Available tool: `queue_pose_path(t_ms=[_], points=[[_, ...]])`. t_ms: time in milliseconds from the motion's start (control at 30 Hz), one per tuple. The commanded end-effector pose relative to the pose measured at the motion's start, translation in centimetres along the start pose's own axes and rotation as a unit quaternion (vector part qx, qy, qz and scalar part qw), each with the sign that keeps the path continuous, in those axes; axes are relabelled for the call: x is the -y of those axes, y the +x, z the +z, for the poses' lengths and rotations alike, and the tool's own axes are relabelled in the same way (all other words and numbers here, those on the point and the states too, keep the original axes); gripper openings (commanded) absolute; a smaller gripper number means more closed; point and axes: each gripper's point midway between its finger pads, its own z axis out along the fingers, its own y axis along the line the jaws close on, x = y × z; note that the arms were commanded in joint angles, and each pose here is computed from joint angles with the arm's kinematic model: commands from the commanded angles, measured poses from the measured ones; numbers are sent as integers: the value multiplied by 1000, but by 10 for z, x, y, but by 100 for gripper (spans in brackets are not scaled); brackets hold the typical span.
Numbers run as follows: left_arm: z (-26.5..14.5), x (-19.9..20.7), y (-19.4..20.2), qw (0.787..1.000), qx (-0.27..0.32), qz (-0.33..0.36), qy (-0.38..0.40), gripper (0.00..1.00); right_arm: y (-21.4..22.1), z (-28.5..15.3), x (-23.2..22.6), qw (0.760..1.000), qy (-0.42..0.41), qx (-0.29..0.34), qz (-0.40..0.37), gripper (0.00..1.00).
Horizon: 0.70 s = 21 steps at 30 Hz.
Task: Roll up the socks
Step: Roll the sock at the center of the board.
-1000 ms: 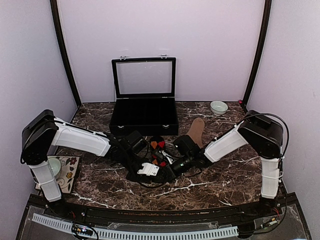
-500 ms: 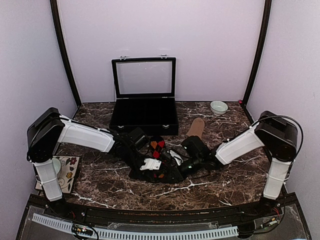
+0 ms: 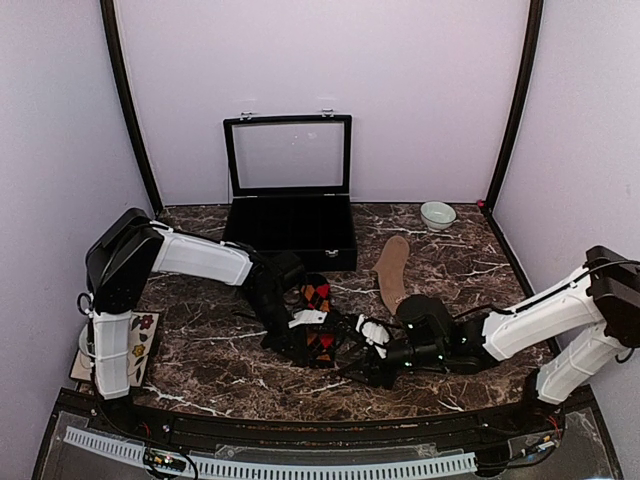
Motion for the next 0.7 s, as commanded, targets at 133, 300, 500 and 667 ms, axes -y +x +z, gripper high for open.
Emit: queue_pose_path(t_ms=[133, 300, 500, 667], points=[[10, 32, 29, 986, -37, -105, 122, 1, -12, 26, -26, 987, 33, -14, -155, 39], [15, 35, 39, 980, -43, -128, 144, 1, -20, 42, -32, 979, 20, -23, -204, 39], [16, 29, 41, 980, -43, -136, 138, 1, -15, 63, -30, 969, 14, -45, -243, 39], [17, 21, 38, 981, -43, -136, 129, 0, -6, 76, -24, 966, 16, -60, -251, 38]])
